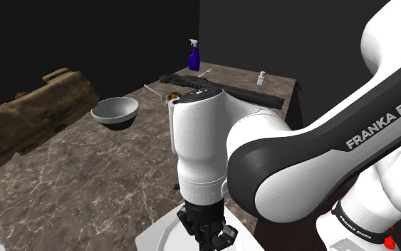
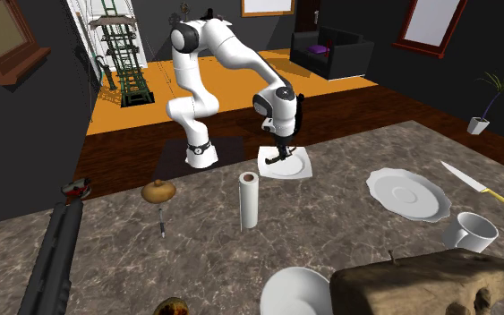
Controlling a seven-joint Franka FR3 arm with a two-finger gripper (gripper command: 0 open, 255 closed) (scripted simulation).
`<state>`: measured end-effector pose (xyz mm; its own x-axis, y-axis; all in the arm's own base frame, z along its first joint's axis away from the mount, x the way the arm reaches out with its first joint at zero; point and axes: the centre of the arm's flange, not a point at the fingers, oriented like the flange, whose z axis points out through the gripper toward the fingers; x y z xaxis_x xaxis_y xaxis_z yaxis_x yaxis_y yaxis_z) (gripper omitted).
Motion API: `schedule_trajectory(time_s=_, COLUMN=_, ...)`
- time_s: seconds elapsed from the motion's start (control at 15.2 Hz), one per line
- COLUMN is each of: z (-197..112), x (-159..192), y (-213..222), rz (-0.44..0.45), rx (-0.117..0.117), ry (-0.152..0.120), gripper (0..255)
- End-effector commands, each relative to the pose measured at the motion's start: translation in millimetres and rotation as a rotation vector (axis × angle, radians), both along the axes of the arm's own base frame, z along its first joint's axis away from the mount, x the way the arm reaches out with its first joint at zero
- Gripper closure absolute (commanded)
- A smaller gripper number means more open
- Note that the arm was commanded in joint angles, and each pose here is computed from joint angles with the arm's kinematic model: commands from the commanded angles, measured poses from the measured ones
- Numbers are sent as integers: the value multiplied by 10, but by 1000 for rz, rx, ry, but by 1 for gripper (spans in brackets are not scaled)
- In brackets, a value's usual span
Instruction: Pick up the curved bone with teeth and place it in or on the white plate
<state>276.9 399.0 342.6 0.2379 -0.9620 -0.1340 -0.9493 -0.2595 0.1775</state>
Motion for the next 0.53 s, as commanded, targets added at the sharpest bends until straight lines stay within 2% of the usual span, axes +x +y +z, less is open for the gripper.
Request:
schedule_trajectory(time_s=0.0, z=-1, x=0, y=0, rz=0, rx=0, ry=0, gripper=0)
schedule_trajectory(time_s=0.33, z=-1, x=0, y=0, rz=0, rx=0, ry=0, gripper=0)
schedule_trajectory(time_s=0.46, z=256, x=54, y=-23, rz=0, rx=0, ry=0, gripper=0)
